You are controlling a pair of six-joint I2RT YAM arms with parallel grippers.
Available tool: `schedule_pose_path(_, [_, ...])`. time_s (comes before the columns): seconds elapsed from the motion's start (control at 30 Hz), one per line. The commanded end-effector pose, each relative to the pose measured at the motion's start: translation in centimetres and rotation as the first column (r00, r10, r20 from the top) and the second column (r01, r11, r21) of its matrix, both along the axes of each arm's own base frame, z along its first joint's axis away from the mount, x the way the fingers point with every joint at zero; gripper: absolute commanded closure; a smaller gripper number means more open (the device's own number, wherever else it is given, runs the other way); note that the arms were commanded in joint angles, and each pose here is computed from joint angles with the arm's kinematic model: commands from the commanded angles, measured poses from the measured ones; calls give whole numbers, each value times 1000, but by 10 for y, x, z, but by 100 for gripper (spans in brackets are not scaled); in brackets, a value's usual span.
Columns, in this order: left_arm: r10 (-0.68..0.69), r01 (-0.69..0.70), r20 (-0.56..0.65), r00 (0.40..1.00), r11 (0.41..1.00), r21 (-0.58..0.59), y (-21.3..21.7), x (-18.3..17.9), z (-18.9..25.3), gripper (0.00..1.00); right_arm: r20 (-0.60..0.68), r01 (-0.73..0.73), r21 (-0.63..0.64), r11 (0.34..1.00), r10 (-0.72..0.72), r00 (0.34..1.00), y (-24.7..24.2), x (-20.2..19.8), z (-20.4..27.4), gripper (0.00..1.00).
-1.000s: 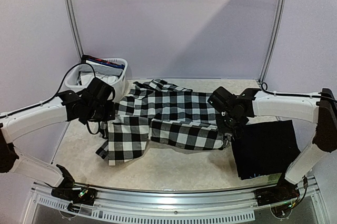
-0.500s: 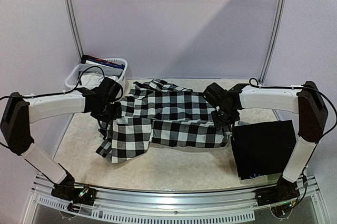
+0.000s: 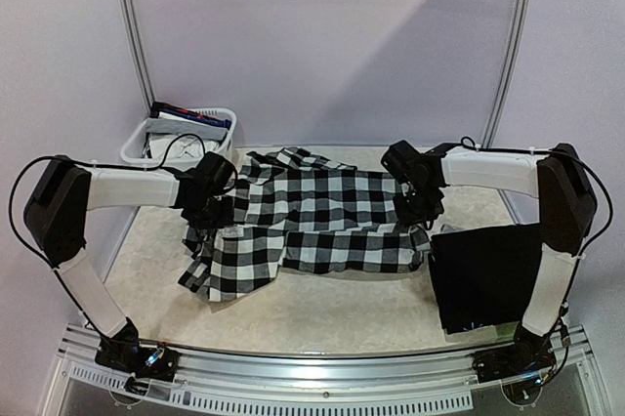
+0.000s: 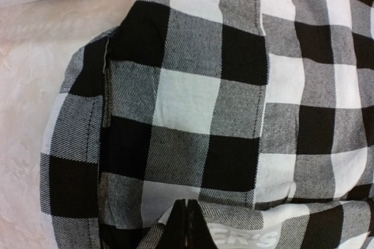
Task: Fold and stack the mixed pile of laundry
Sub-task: Fold the flattened shirt at the center of the board.
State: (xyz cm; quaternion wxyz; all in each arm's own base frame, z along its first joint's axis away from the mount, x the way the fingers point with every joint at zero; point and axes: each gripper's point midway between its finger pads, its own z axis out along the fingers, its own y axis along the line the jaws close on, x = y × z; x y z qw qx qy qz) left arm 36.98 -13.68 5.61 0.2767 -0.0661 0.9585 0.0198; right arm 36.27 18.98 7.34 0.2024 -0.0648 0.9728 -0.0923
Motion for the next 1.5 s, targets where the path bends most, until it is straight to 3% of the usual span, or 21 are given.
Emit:
schedule_pose_path(0.0, [44,-46,53,998,999,22,11,9,8,96,41,-13,57,998,10,999,3,-2,44,64])
schedule_pose_path(0.03, [53,-55,66,996,998,30,14,10,11,91,40,-18,89,996,14,999,6,-7,49,65])
schedule_pose_path(0.2, [46,-51,143,989,998,35,17,4,25,33,41,-102,255,962,95,995,46,-40,64,70])
schedule_pose_path(0.23, [42,-49,155,987,998,42,18,1,29,25,39,-117,271,955,111,993,54,-47,65,70])
schedule_pose_path(0.3, [31,-42,171,985,997,60,18,-5,36,19,40,-131,274,953,125,991,63,-56,67,68])
schedule_pose_path(0.5, [-36,13,227,973,994,106,7,-32,62,21,48,-130,324,937,121,992,73,-62,66,68])
schedule_pose_path(0.6, [-111,109,255,960,994,21,-17,-39,67,26,10,-150,401,904,160,987,90,-70,53,72])
schedule_pose_path(0.87, [-224,254,228,948,961,-112,-65,-29,34,34,-25,-76,303,950,88,996,72,-46,5,77])
schedule_pose_path(1.13, [-225,243,162,961,965,-101,-73,-18,-1,36,-72,5,288,958,16,997,44,-31,-35,79])
schedule_pose_path(1.47, [-175,178,84,981,984,-26,-46,-19,-44,38,-86,80,204,976,-64,994,9,-15,-72,80])
